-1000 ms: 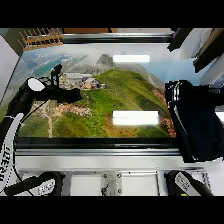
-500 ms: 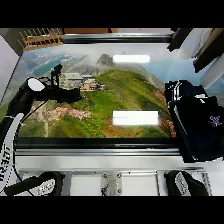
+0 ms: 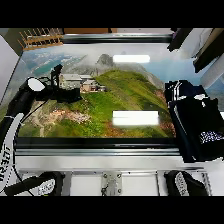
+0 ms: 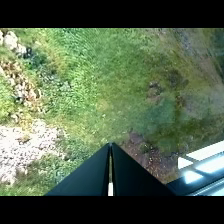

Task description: Fold the clothes and pants, and hang the long-sleeved shirts on hangers.

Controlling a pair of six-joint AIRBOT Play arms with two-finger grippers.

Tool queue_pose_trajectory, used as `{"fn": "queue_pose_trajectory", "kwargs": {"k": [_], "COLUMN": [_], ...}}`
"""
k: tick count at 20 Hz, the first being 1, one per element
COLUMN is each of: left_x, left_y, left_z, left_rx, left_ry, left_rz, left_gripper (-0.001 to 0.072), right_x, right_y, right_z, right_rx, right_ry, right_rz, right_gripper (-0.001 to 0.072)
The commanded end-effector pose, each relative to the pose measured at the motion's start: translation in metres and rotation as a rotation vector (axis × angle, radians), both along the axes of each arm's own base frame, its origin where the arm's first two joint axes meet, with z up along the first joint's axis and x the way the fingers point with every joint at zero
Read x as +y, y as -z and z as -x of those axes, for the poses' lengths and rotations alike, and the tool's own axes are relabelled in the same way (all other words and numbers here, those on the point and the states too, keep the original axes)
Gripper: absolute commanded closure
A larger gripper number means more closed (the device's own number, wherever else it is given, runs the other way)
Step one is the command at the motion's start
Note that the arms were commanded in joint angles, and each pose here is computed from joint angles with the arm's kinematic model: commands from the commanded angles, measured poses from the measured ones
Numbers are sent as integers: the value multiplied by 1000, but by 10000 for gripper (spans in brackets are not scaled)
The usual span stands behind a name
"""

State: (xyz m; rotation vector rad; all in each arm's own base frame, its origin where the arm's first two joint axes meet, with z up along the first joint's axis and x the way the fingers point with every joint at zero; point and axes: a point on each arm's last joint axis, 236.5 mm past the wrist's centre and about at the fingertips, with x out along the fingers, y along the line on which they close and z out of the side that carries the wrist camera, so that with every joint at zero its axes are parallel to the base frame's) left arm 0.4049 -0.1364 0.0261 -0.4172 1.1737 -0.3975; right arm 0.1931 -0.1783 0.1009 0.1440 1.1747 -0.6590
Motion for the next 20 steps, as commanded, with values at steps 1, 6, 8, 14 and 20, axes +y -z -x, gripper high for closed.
{"fn": "queue_pose_trajectory", "kwargs": {"k": [1,6,8,14,20], "left_x": [0,0,0,0,0], "left_y": [0,0,0,0,0], "left_z": [0,0,0,0,0], "left_rx": [1,0,-1,-1,-1], "left_ry": [1,0,-1,-1,-1], "left_rz": [1,1,1,1,1], "left_gripper": [703,703,703,703,703], "right_x": [25,160,199,268,280], "right_y": [-56,-86,-74,-13,7], "right_z": [-33,-94,-103,-104,-107], "right_rx": [-288,-564,-529,-307,-233], "right_ry": [-75,-464,-571,-741,-759], "right_rz": [5,-350,-460,-611,-646], "right_gripper": [0,-1,0,0,266]}}
